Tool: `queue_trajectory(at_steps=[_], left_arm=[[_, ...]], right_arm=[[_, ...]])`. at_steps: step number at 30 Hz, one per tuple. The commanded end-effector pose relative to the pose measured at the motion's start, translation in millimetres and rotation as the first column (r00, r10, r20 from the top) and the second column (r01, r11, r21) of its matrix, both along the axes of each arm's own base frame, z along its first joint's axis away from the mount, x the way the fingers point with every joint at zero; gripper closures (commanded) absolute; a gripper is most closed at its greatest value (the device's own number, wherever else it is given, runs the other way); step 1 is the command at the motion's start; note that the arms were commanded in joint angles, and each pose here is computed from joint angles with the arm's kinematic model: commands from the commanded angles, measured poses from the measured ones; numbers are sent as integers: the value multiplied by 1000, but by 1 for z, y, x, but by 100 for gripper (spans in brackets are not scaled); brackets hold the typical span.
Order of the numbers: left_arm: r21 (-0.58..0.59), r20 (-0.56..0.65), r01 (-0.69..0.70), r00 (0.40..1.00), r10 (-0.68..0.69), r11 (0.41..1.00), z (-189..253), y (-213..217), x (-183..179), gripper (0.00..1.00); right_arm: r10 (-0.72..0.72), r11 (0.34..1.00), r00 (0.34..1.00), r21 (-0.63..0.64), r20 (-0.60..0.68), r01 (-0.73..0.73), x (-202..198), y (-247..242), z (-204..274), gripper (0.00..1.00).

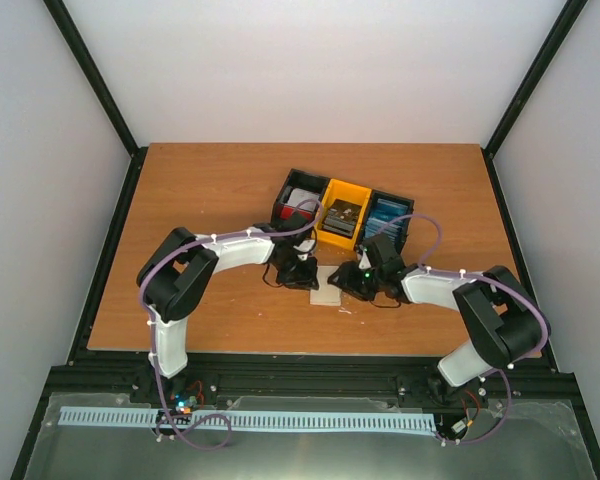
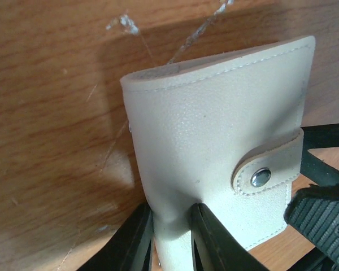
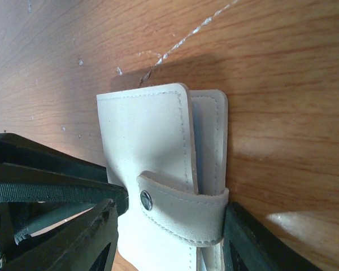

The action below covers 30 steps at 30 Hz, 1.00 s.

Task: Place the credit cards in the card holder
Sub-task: Close the card holder at the center of the board, then reset both arms

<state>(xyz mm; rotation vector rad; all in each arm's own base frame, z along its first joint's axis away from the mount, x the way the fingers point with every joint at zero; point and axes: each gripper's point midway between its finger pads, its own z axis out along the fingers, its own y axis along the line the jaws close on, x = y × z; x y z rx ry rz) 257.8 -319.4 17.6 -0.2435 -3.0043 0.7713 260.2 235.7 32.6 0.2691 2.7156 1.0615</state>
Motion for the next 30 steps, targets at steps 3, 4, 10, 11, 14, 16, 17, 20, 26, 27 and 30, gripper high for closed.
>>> queue_trajectory(at_steps=[3,4,10,11,14,16,17,20,26,27,30], left_arm=[[217,-13,3,1000,0,976,-45,42,-8,80],[214,-9,1,1000,0,977,-45,43,-7,80],[205,14,31,999,-35,978,-48,47,-6,83],[198,17,38,999,-42,979,-48,47,-5,83],[139,15,71,997,-74,988,-44,37,-7,83],[79,16,99,995,-101,992,-38,26,-9,81],[47,16,108,994,-108,993,-33,21,-9,80],[-4,24,117,993,-116,993,-20,12,-8,74],[38,166,-25,986,18,999,22,42,27,46],[24,210,-55,977,49,998,36,48,36,41],[-19,356,-128,926,127,992,89,60,56,27]], right_arm=[[72,989,997,128,31,-75,-12,17,28,51],[68,990,997,118,44,-73,-11,15,30,51],[-4,994,997,-109,77,13,2,-17,16,51],[-2,990,997,-140,72,12,2,-21,13,50],[26,981,999,-194,40,-18,2,-23,5,51],[31,979,999,-200,33,-23,3,-22,5,53],[26,979,999,-205,36,-18,4,-23,6,54],[1,970,998,-243,60,14,7,-32,14,55],[-73,933,983,-336,169,127,13,-62,46,53],[-83,927,978,-345,193,147,13,-67,55,51],[-105,905,956,-373,273,206,15,-84,84,49]])
